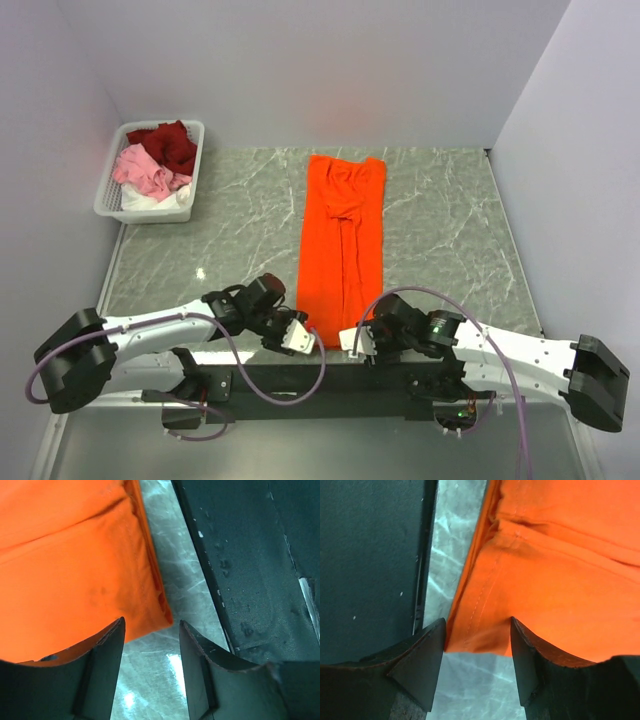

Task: Fold and stack the t-shirts
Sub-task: Fold the tshirt

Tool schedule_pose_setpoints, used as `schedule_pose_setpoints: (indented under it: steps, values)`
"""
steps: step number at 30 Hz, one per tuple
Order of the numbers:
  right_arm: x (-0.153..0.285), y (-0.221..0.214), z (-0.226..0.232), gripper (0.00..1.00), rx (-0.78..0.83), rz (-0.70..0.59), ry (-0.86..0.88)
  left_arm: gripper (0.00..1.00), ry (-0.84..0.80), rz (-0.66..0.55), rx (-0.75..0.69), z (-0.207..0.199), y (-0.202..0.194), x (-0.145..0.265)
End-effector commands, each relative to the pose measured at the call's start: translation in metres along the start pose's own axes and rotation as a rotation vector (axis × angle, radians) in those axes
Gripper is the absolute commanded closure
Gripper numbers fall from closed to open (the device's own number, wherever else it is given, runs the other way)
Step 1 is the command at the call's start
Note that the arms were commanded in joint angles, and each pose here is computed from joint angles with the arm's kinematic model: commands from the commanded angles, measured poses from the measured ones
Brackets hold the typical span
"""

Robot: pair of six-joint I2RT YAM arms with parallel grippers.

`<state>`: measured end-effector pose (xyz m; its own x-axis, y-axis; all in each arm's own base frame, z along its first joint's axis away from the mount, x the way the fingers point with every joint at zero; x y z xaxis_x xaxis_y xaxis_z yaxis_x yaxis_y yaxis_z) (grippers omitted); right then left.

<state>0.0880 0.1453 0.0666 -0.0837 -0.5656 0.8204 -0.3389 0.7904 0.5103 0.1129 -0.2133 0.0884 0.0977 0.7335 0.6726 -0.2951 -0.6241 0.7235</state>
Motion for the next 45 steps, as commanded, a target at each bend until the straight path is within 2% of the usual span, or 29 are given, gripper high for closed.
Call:
schedule_pose_setpoints:
  steps: [1, 9, 15, 16, 20, 23, 26, 27, 31, 33, 35, 40, 45]
  values:
    - [-0.005, 0.001, -0.009, 0.39, 0.037, 0.000, -0.063, 0.47, 0.004, 0.017, -0.059, 0.003, 0.004, -0.004]
    - [-0.009, -0.003, -0.007, 0.44, 0.058, 0.028, -0.051, 0.42, -0.024, 0.090, -0.101, 0.003, -0.006, -0.011]
    - [-0.010, -0.003, -0.004, 0.45, 0.078, 0.046, -0.007, 0.47, -0.032, 0.101, -0.107, 0.006, -0.005, -0.017]
    - [-0.011, -0.003, -0.003, 0.46, 0.082, 0.054, 0.005, 0.49, -0.031, 0.113, -0.114, 0.006, -0.007, -0.017]
    - [-0.014, -0.004, -0.003, 0.64, 0.068, 0.082, 0.037, 0.63, -0.024, 0.135, -0.109, 0.010, -0.008, -0.022]
    - [-0.015, -0.002, -0.006, 0.74, 0.057, 0.084, 0.018, 0.79, -0.005, 0.136, -0.092, 0.014, -0.007, -0.024]
    - [-0.012, 0.002, -0.010, 0.97, 0.039, 0.063, -0.014, 0.98, 0.014, 0.091, -0.088, 0.015, 0.000, -0.018]
    - [-0.009, 0.006, -0.013, 1.00, 0.036, 0.050, -0.029, 0.99, 0.019, 0.083, -0.086, 0.014, 0.000, -0.017]
    - [0.010, 0.027, -0.026, 1.00, 0.013, -0.045, -0.108, 1.00, 0.017, -0.008, -0.059, 0.019, 0.014, 0.003]
    - [0.023, 0.034, -0.040, 1.00, -0.021, -0.079, -0.149, 1.00, 0.042, -0.070, -0.025, 0.036, 0.026, 0.018]
    - [0.035, 0.040, -0.057, 1.00, -0.036, -0.112, -0.191, 1.00, 0.059, -0.084, 0.023, 0.051, 0.031, 0.031]
    - [0.058, 0.021, -0.115, 1.00, -0.105, -0.074, -0.303, 1.00, 0.105, -0.103, 0.100, 0.088, 0.026, 0.053]
    - [0.072, 0.014, -0.161, 1.00, -0.077, -0.063, -0.364, 1.00, 0.147, -0.101, 0.183, 0.138, 0.015, 0.063]
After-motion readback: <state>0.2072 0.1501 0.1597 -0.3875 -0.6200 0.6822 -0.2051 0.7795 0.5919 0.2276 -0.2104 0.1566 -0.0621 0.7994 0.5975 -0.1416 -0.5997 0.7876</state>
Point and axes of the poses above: each gripper's point midway between its finger pads, its own x axis back along the fingers, its own z axis along the line the jaws close on, y = z × x, the point moved 6 cm from there along x, back along the fingers, and after that the axes turned 4 degrees about x, right-handed, at the moved point
